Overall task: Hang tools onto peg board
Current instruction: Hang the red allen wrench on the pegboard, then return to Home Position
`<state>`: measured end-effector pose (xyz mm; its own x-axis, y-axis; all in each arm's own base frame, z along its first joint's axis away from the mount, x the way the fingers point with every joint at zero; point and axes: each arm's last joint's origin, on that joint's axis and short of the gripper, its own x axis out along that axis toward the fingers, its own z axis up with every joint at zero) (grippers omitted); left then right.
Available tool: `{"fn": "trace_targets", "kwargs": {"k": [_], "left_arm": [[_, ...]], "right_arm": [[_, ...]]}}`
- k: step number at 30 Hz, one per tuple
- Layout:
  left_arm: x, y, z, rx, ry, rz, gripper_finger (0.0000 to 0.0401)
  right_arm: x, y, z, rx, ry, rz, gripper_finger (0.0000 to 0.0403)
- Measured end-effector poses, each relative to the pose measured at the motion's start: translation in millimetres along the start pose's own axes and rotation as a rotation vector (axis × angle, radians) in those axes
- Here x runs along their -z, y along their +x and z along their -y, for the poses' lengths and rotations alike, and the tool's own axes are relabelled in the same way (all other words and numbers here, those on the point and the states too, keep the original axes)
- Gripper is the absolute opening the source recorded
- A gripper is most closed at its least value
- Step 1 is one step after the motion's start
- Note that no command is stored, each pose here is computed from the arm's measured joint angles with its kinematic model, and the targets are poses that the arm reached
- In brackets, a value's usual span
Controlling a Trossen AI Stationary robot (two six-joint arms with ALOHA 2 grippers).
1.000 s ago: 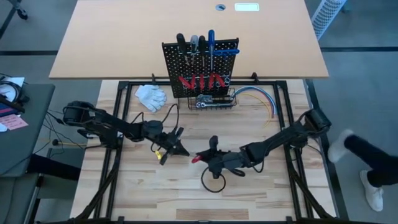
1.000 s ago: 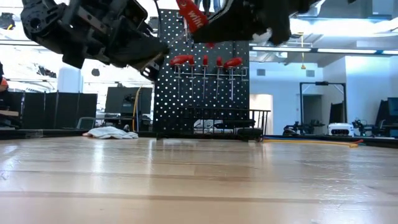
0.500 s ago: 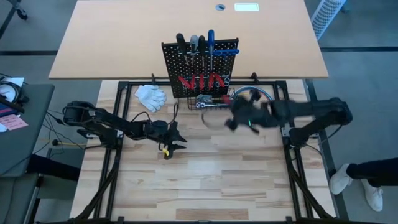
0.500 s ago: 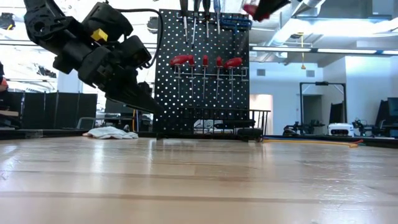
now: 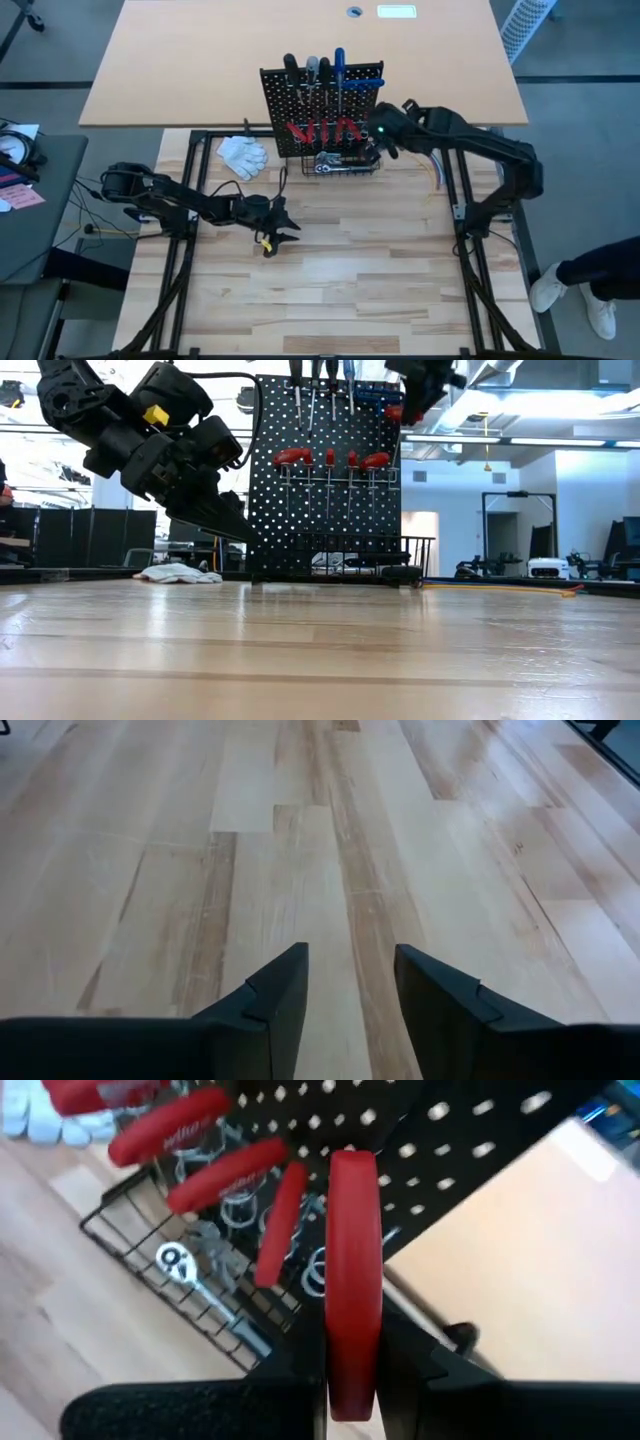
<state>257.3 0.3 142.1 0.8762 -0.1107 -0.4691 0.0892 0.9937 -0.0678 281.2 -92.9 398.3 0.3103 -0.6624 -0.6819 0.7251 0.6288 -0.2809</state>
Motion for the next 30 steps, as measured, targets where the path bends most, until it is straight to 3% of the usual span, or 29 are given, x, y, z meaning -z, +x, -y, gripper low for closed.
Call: {"fn": "trace_targets", "kwargs": {"k": [13,18,24,30], "left_arm": [[-0.1,0.0,0.2,0.0,-0.001,0.001,0.0146],[-0.1,0.1,0.8,0.002,0.0,0.001,0.0146],[-0.2,0.0,0.8,0.002,-0.015,0.001,0.0146],[-4.0,-3.9,1.3,0.003,-0.049,0.015,0.0143]], "right_arm": [[-2.5,66.5,-5.9,-0.026,-0.079,-0.198,0.0048],[-1.8,88.8,-3.0,-0.041,-0.111,-0.259,0.0081],[-2.5,84.4,0.2,-0.083,-0.172,-0.25,0.0132],[-0.6,50.2,19.1,-0.094,-0.146,-0.166,0.0157]]}}
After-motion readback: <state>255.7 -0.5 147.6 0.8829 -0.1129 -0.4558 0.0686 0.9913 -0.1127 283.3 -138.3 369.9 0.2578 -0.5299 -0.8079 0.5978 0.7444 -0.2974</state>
